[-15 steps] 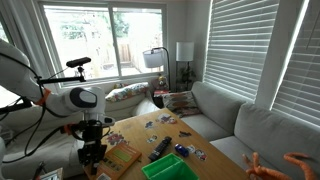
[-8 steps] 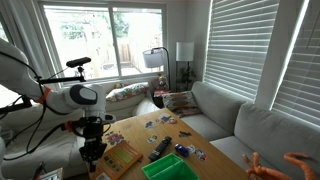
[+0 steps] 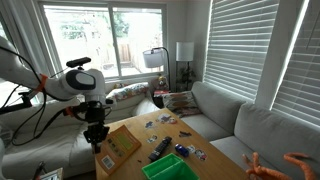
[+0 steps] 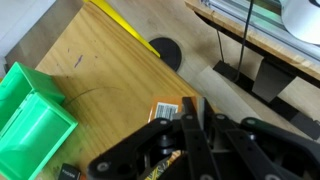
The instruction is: Slide the book a little downwards on the table, pick up the book and flip it over
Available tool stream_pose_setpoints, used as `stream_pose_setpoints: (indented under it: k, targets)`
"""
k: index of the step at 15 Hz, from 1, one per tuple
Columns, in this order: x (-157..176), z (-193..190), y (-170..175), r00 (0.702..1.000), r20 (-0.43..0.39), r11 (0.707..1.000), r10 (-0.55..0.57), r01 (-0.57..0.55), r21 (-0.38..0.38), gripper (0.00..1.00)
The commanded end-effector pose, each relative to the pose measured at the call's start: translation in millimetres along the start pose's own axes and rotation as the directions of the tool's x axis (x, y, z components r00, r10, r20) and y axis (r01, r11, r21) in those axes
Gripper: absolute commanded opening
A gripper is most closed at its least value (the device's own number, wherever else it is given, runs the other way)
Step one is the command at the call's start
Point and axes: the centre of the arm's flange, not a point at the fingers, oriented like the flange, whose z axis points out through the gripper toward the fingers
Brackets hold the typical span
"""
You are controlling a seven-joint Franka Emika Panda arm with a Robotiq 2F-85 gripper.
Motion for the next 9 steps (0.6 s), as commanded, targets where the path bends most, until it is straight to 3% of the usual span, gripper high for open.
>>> stream_pose_setpoints:
  k: [1, 4, 9]
  targets:
    - [-17.5, -45.6, 17.6, 0.989, -0.15, 0.998, 0.006, 0.004, 0.068, 0.02]
    - [-32.5, -64.5, 40.3, 0.961, -0.271, 0.988, 0.053, -0.011, 0.152, 0.02]
    - [-49.6, -48.6, 84.5, 0.898, -0.416, 0.949, 0.144, -0.007, 0.315, 0.02]
